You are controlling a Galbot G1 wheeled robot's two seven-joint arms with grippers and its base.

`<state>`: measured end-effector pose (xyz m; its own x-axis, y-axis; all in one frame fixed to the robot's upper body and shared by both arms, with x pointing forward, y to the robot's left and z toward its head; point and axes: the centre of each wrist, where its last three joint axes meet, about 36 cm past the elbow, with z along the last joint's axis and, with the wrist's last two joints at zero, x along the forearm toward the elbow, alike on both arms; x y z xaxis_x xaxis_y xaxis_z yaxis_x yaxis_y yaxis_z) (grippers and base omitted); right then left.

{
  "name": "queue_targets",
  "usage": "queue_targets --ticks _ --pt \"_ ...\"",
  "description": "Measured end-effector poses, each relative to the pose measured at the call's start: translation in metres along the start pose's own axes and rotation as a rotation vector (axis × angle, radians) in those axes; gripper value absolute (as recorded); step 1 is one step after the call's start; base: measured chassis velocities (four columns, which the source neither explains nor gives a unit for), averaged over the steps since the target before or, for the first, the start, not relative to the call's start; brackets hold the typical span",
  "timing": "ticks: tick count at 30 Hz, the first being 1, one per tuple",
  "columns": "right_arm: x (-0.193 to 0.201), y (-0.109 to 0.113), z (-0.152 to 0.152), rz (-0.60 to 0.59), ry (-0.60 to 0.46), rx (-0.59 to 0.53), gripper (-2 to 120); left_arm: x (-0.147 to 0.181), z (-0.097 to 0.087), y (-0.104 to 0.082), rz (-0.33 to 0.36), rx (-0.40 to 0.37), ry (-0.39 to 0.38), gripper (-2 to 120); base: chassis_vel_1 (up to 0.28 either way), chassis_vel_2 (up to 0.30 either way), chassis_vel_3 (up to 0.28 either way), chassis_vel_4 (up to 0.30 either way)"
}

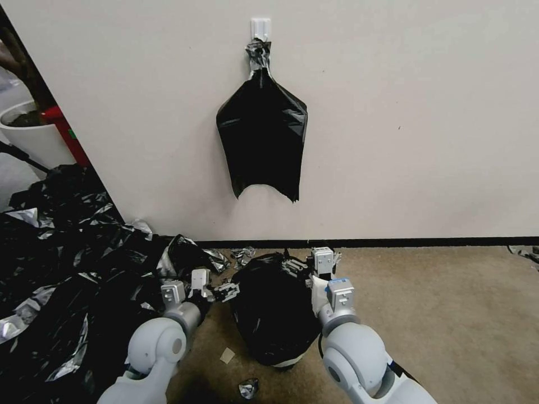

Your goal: Place a trash bag onto the trash bin.

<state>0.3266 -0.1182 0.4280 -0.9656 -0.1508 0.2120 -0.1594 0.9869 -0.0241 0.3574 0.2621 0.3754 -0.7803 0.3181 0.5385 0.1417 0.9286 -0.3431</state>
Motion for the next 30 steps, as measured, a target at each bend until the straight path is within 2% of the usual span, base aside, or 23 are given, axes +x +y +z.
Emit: queue_targets --ticks 2,3,5,6,7,10,11,14,20,24,25,27,28,29,30 --pt "-0.001 -0.003 0.001 0.0 -0.012 -0.004 100 0.0 0.0 0.012 0.044 -0.002 -0.01 100 0.0 0.0 0.0 0.0" --pt "-0.001 -0.003 0.001 0.0 -0.012 -0.004 100 0.0 0.0 0.012 0.044 -0.002 -0.01 100 0.0 0.0 0.0 0.0" --pt "-0.002 -0.004 0.002 -0.002 -0.015 -0.004 100 0.0 0.0 0.023 0.099 -0.007 -0.016 100 0.0 0.0 0.0 0.0" --pt "-0.003 -0.004 0.003 -0.003 -0.015 -0.003 100 -0.003 0.001 0.034 0.16 -0.012 -0.017 100 0.0 0.0 0.0 0.0" --pt "-0.003 -0.004 0.003 -0.003 -0.015 -0.003 100 -0.003 0.001 0.034 0.16 -0.012 -0.017 100 0.0 0.0 0.0 0.0" --pt "-0.005 -0.004 0.004 -0.004 -0.011 -0.002 100 -0.009 0.003 0.057 0.276 -0.021 -0.029 100 0.0 0.0 0.0 0.0" --pt "-0.005 -0.004 0.004 -0.004 -0.011 -0.002 100 -0.009 0.003 0.057 0.276 -0.021 -0.029 100 0.0 0.0 0.0 0.0" --pt "-0.005 -0.004 0.006 -0.004 -0.007 -0.001 100 -0.014 0.011 0.077 0.37 -0.057 -0.052 100 0.0 0.0 0.0 0.0" --pt "-0.006 -0.006 0.007 0.0 -0.002 0.001 100 -0.018 0.017 0.084 0.422 -0.069 -0.079 100 0.0 0.0 0.0 0.0" --pt "-0.006 -0.007 0.008 0.004 -0.001 0.0 100 -0.014 0.013 0.083 0.436 -0.076 -0.117 100 0.0 0.0 0.0 0.0" --pt "-0.006 -0.007 0.008 0.007 -0.004 -0.002 100 -0.008 0.008 0.08 0.452 -0.083 -0.157 100 0.0 0.0 0.0 0.0" --pt "-0.012 -0.01 0.015 0.029 -0.07 -0.032 100 0.007 -0.009 0.069 0.486 -0.114 -0.305 100 0.0 0.0 0.0 0.0" --pt "-0.012 -0.01 0.015 0.029 -0.07 -0.032 100 0.007 -0.009 0.069 0.486 -0.114 -0.305 100 0.0 0.0 0.0 0.0" --pt "-0.014 -0.011 0.018 0.036 -0.097 -0.041 100 0.009 -0.012 0.068 0.492 -0.124 -0.351 100 0.0 0.0 0.0 0.0" --pt "-0.021 -0.015 0.029 0.06 -0.186 -0.062 100 0.01 -0.017 0.064 0.462 -0.161 -0.519 100 0.0 0.0 0.0 0.0"
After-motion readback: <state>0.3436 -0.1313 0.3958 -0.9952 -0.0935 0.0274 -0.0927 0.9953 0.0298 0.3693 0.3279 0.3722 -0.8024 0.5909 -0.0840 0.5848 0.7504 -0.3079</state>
